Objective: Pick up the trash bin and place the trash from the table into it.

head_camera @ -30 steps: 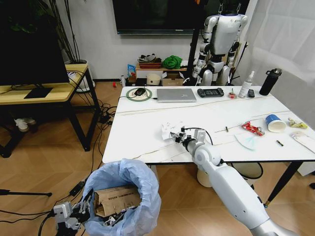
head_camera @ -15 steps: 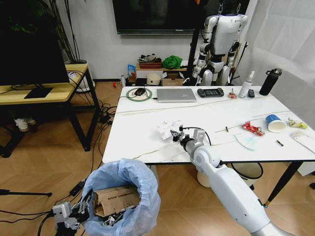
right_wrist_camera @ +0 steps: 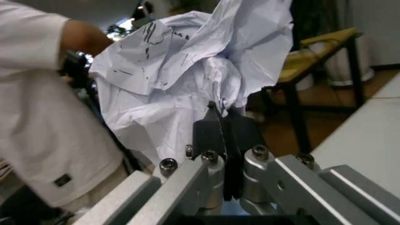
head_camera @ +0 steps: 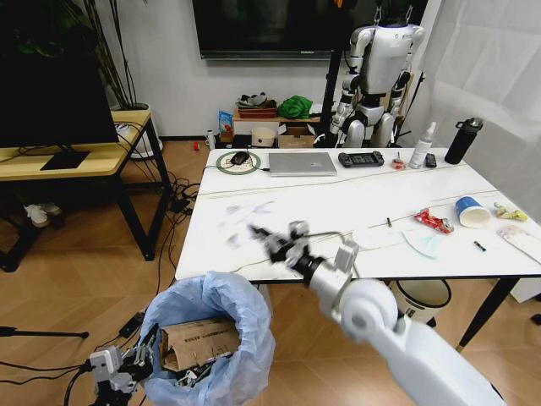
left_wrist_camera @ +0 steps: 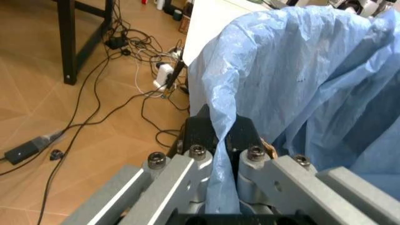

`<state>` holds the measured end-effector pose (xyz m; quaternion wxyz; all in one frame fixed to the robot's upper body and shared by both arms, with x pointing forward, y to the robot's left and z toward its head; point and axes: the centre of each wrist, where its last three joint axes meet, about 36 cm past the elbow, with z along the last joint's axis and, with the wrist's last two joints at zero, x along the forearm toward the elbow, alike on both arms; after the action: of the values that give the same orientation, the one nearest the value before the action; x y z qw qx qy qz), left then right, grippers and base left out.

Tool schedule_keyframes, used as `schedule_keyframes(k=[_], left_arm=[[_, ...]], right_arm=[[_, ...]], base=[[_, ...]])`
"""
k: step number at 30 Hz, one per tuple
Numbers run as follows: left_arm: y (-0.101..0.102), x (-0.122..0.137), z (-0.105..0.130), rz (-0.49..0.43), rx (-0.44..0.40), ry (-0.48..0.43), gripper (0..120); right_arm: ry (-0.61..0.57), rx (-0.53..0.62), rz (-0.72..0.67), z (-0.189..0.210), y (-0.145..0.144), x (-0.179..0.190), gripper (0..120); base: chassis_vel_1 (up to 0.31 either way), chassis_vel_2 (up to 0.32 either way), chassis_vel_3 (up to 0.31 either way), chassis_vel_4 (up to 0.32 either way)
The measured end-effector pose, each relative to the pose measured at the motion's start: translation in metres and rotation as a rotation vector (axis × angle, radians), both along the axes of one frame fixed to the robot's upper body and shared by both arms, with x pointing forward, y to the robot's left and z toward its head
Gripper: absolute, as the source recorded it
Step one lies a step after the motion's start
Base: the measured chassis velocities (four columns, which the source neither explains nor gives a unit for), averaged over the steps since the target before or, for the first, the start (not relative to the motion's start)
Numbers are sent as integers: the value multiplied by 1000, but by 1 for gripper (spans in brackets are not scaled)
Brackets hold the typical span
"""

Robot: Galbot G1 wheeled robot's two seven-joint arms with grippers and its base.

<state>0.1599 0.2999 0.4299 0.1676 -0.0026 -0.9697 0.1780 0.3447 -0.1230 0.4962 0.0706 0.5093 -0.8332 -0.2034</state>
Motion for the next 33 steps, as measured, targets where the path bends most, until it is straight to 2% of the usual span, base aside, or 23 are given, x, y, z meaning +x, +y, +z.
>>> schedule_keyframes(k=[3,7,10,13,19,21,22,25,27,30,31,33], left_arm=[[-1,0,0,1,0,0,0],[-2,1,1,3,-1,-2,0],[-3,2,4,10,0,-4,0],[-4,2,5,16,2,-3,0],[-7,4,7,9,0,2,0],[-7,5,7,8,0,3,0],[-7,5,6,3,-1,7,0],[-8,5,5,-2,-3,12,0],[-8,6,2,-10,-5,18,0],[-10,8,-3,-26,-11,26,0],[-10,8,-3,-26,-11,26,0],[-11,10,-6,-38,-15,30,0]], right_arm=[[-15,14,68,1,5,-15,0],[-34,-32,146,-11,10,-34,0],[-121,-168,145,-43,4,-38,0],[-134,-213,137,-52,-1,-39,3],[-153,-256,94,-57,-14,-34,30],[-155,-257,90,-57,-15,-33,31],[-160,-255,79,-55,-18,-32,40],[-171,-250,62,-54,-22,-31,46],[-195,-246,-1,-46,-34,-22,56],[-191,-276,-203,-24,-59,5,69],[-191,-276,-203,-24,-59,5,69],[-186,-315,-336,-12,-80,21,78]], base=[[0,0,0,0],[0,0,0,0],[0,0,0,0],[0,0,0,0],[0,0,0,0],[0,0,0,0],[0,0,0,0],[0,0,0,0],[0,0,0,0],[0,0,0,0],[0,0,0,0],[0,0,0,0]])
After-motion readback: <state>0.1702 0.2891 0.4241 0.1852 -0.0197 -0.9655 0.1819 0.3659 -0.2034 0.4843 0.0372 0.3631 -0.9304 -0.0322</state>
